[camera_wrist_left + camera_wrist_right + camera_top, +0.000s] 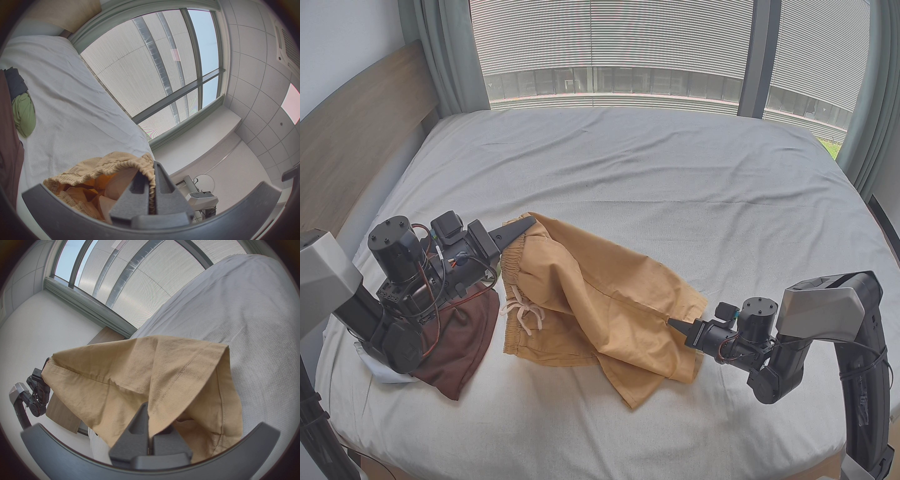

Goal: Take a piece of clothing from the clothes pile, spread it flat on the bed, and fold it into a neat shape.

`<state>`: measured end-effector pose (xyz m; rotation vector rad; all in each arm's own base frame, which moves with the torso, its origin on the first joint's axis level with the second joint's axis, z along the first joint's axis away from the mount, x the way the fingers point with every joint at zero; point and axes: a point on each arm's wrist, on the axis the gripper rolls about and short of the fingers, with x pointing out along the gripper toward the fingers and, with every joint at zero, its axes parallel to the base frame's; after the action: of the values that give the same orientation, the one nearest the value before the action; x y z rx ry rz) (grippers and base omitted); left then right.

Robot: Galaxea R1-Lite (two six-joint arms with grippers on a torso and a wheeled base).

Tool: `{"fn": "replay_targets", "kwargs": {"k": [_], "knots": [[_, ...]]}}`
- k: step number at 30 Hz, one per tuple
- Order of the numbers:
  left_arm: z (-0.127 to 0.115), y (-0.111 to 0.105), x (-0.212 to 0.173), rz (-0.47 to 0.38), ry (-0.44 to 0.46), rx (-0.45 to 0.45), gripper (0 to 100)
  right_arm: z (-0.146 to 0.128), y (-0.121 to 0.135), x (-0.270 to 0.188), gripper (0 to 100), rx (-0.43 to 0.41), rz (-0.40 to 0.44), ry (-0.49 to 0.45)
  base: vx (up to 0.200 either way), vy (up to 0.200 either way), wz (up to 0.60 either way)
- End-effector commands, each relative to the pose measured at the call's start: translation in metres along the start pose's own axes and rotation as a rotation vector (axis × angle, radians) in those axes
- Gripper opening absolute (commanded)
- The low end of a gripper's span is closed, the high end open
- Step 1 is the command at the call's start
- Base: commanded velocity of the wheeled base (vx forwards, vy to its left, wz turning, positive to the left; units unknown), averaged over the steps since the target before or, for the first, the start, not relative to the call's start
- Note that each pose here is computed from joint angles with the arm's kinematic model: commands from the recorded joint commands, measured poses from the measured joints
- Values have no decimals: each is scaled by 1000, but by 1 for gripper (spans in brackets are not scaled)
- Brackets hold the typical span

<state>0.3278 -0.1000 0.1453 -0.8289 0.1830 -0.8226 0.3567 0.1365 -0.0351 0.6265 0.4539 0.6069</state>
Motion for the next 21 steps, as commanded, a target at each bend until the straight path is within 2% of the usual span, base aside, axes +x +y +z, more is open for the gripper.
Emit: {"fn": "replay_targets", "kwargs": {"k": [1,7,15,21], "knots": [[0,1,1,0,1,-3,0,8,7,-8,0,-5,9,-10,0,0,0],[1,-2,-1,-6,0,2,0,28,23,-25,0,-19,28,-50,0,0,0],[-4,0,-12,-52,60,5,0,52,48,-51,0,-46,54,-107,0,0,0],[5,-2,-23,-69,67,26,0,71,68,-66,0,-74,97,-164,0,0,0]]}}
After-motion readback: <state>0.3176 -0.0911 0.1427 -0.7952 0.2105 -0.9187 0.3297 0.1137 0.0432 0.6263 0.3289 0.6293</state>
